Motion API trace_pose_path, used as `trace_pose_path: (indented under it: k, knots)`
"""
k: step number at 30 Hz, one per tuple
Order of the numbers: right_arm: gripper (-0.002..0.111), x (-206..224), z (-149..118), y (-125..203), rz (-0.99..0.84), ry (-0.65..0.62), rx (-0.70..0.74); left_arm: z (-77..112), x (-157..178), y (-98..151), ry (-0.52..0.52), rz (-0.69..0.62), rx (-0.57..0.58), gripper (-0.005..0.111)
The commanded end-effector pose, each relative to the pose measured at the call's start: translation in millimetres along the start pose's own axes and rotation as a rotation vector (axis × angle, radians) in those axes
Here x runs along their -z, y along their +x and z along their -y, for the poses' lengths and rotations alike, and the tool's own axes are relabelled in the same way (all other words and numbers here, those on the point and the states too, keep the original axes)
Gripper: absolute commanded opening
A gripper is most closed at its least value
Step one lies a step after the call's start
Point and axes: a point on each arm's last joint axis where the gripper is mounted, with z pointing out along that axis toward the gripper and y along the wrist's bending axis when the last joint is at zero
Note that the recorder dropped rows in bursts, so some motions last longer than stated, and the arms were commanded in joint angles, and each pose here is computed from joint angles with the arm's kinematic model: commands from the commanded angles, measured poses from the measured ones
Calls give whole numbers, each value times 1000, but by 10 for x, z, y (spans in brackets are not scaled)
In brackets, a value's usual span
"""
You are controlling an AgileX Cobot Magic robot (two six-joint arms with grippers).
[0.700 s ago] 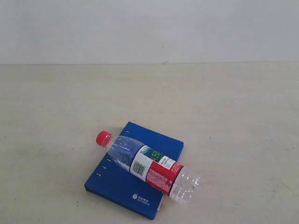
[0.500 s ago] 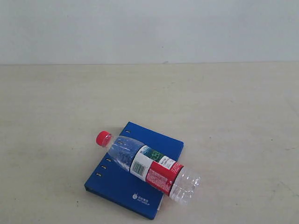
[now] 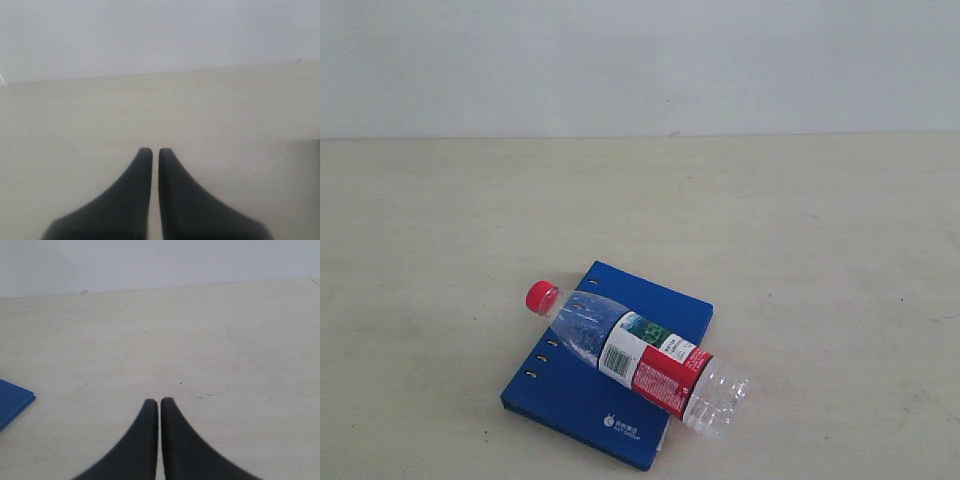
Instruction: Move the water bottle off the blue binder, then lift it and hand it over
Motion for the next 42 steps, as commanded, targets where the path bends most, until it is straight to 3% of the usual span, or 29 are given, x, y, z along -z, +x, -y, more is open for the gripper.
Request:
trace_pose_path:
  k: [1,15,17,19,25,28,30,33,39,42]
  knots:
    - [0,5,4,-17,19,7,1,0,-1,10,-2,2,-4,4]
    - [0,5,5,-17,19,8,5,0,-1,10,-2,2,-4,4]
    - [0,8,16,-79,86,25,103,0,-1,10,-2,2,-4,4]
    - [0,31,10,-219,242,31,139,0,-1,10,-2,2,-4,4]
    - [0,268,-15,-641,781,13,69,0,-1,8,-2,4,-4,4]
    - [0,490,-27,-805,1083,-87,-88,0,-1,8,-2,4,-4,4]
    - [0,582,-31,-847,1191,-134,-136,0,-1,8,-2,4,-4,4]
    - [0,629,-43,-956,1178,-132,-125,0,-1,8,-2,4,-4,4]
    - [0,691,-74,-1416,934,-96,-101,0,-1,8,-2,4,-4,4]
    - [6,628,-105,-1688,816,-83,-47,0,-1,8,-2,4,-4,4]
